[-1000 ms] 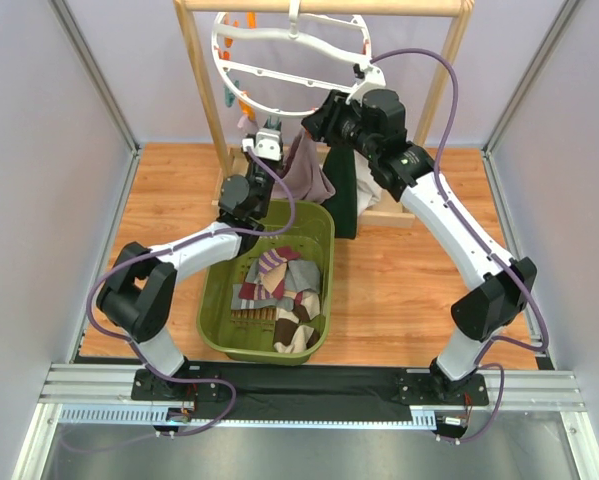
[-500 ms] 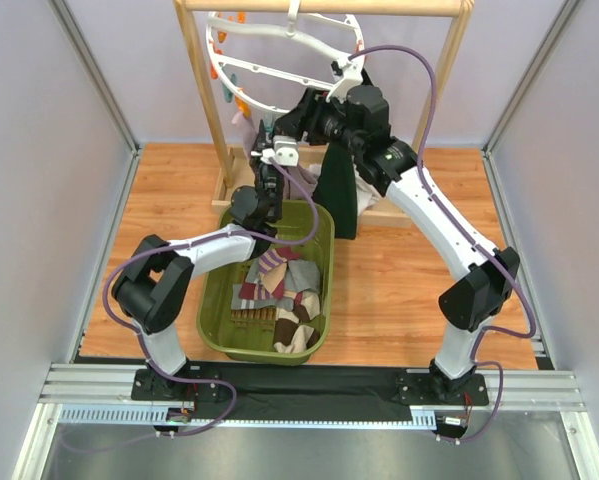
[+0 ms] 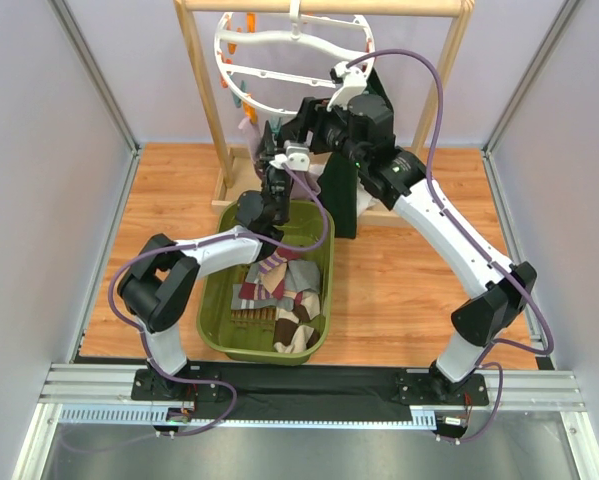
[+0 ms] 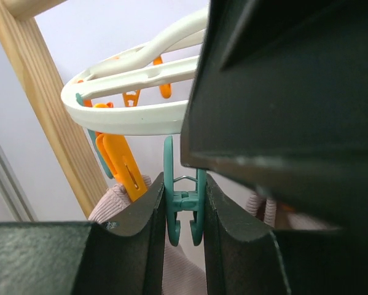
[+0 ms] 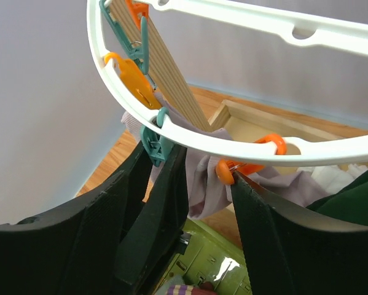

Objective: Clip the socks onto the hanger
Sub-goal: Open the clamp at the hanger.

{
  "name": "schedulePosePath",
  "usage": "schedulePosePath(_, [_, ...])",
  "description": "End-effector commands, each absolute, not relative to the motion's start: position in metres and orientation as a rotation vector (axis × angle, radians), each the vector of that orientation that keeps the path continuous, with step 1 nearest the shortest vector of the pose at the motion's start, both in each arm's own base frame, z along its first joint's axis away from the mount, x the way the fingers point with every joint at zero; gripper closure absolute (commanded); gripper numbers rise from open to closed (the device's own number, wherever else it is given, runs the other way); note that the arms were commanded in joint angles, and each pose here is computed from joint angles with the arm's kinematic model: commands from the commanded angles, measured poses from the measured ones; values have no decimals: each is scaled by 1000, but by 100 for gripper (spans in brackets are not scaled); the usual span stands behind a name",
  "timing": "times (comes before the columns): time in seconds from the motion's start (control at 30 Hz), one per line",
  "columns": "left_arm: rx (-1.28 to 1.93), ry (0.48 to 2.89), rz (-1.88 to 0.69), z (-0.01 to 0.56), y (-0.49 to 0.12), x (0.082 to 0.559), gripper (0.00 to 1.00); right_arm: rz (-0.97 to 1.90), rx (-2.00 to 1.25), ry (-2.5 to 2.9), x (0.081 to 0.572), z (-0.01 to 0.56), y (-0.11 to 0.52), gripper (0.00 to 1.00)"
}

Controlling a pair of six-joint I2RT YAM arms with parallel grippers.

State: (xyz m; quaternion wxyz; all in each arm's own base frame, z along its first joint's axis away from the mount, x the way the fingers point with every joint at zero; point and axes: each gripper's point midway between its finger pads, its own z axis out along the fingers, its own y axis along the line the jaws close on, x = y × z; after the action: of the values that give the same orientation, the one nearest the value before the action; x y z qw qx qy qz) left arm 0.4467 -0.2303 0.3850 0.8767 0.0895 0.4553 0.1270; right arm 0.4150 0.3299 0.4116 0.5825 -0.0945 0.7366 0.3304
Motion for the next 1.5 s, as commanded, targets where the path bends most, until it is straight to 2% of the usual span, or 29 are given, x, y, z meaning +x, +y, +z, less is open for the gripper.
schedulePosePath(0.0, [120, 845, 240, 405, -224, 430, 100, 846, -310, 1629, 390, 453, 336, 30])
schedulePosePath(0.37, [102, 874, 184, 399, -230, 436, 100, 804, -256, 1604, 398, 462, 328, 32])
schedulePosePath(0.47, [74, 875, 190, 397, -228, 439, 100, 852, -231, 1600, 399, 467, 329, 41])
schedulePosePath(0.5, [78, 874, 209, 395, -228, 440, 100, 876, -231, 1602, 398, 467, 331, 41])
schedulePosePath(0.67, [99, 871, 251, 394, -231, 445, 100, 943, -234, 1655, 397, 467, 341, 31])
schedulePosePath(0.83, [114, 869, 280, 393, -232, 448, 100, 940, -180, 1643, 399, 475, 328, 27])
schedulePosePath(0.93, [122, 868, 303, 393, -232, 449, 100, 1002, -200, 1642, 398, 478, 337, 28])
schedulePosePath(1.07, [142, 857, 297, 394, -235, 446, 100, 1010, -302, 1692, 404, 471, 355, 36])
schedulePosePath(1.27, [142, 856, 286, 394, -235, 446, 100, 1022, -395, 1675, 410, 460, 367, 38])
schedulePosePath(1.37, [138, 857, 287, 394, -234, 446, 100, 1000, -386, 1684, 420, 451, 358, 44])
schedulePosePath(1.43, [122, 866, 283, 393, -231, 446, 100, 967, -340, 1643, 422, 462, 341, 41])
schedulePosePath(1.47, [125, 863, 275, 393, -232, 446, 100, 951, -329, 1670, 425, 450, 335, 36])
